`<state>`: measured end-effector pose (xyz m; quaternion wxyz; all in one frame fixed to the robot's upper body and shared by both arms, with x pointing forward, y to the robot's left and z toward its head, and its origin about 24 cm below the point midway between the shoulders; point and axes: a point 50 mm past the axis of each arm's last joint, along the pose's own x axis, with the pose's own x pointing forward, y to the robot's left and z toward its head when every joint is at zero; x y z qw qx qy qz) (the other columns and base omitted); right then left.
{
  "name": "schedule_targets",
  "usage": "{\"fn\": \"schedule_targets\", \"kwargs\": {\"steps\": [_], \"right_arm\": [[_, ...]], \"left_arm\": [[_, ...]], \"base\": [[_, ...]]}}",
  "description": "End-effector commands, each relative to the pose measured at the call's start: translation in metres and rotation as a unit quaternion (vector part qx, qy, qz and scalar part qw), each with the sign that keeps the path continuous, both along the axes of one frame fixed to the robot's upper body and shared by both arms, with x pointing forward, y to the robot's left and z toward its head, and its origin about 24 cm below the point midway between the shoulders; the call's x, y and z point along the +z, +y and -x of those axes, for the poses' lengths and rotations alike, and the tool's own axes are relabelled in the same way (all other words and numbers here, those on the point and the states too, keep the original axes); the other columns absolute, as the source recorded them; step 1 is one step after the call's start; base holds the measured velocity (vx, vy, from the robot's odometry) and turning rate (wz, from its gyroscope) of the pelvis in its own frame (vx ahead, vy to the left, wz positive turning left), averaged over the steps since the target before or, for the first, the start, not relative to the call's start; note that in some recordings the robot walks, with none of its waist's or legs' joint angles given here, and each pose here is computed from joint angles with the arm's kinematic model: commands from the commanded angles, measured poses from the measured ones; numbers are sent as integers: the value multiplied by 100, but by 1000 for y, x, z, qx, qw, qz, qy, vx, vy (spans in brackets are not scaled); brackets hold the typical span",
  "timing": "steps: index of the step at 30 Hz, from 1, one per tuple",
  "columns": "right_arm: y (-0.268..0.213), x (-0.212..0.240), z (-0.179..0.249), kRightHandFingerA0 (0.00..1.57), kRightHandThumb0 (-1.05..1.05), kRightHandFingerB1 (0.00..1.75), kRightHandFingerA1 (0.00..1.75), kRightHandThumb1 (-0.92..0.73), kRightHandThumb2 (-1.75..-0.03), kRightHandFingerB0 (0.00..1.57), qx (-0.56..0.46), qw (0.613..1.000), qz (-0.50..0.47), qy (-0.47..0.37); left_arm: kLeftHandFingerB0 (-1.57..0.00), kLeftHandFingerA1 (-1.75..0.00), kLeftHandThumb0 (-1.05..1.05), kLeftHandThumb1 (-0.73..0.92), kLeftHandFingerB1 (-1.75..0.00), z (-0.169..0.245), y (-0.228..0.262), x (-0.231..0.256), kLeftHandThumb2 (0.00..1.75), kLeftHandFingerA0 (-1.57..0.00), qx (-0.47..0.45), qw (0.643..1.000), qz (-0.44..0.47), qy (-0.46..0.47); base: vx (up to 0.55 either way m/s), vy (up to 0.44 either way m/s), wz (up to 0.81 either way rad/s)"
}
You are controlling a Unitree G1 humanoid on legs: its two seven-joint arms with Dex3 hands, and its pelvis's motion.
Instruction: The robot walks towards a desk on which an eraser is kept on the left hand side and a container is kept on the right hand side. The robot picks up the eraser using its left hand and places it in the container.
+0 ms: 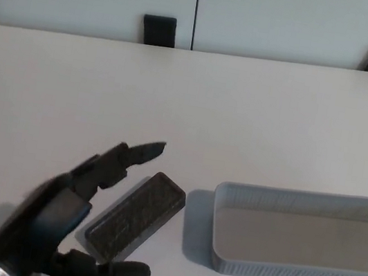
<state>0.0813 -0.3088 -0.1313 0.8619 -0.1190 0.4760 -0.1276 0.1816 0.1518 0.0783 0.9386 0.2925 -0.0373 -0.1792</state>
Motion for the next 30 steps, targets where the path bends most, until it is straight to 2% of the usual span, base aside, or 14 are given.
{"fn": "schedule_targets", "kwargs": {"steps": [1,2,3,11,12,22,23,24,27,28,30], "right_arm": [[1,4,-7,41,-50,50,56,-37,-73,33,43,999,0,-24],[1,4,-6,45,-44,41,49,-48,-54,38,42,999,-1,-25],[1,4,-7,41,-49,50,56,-37,-73,33,42,999,-1,-24],[2,3,-8,42,-51,50,57,-36,-73,34,35,999,-6,-22],[2,3,-8,42,-51,50,57,-37,-73,34,40,999,-3,-20],[1,4,-12,44,-48,49,56,-37,-72,35,50,998,13,-21],[2,5,-12,46,-40,38,47,-49,-55,38,54,998,13,-21],[2,4,-12,41,-45,48,55,-39,-71,33,52,998,14,-20],[2,5,-13,43,-45,49,56,-39,-72,33,48,999,8,-23],[2,5,-13,44,-45,51,58,-38,-73,34,47,999,6,-27],[2,5,-13,44,-46,52,60,-37,-73,34,41,999,-1,-31]], "left_arm": [[-10,-36,-57,38,-32,-10,10,-23,70,-3,93,987,-131,7],[-11,-37,-59,39,-33,-10,9,-22,70,-4,94,987,-131,2],[-11,-36,-60,39,-33,-11,9,-21,70,-4,96,986,-136,-2],[-11,-34,-59,38,-34,-14,0,-21,71,-4,100,984,-147,-10],[-14,-38,-55,44,-28,-14,-1,-22,54,-3,101,983,-152,-11],[-15,-41,-52,43,-29,-13,-11,-36,53,-2,109,979,-174,-11],[-16,-40,-52,42,-29,-13,-11,-38,53,-2,109,979,-174,-6],[-16,-39,-52,43,-28,-13,-11,-41,54,-2,110,978,-176,-3],[-15,-39,-54,44,-27,-13,-11,-48,54,-2,111,977,-185,7],[-11,-34,-58,38,-34,-12,-10,-51,71,-4,111,976,-185,9],[-11,-34,-58,38,-34,-12,-10,-53,71,-4,111,976,-189,9]], "base": [[0,0,0],[0,0,0],[0,0,0],[0,0,0],[0,0,0],[0,0,0],[0,0,0],[0,0,0],[0,0,0],[0,0,0],[0,0,0]]}}
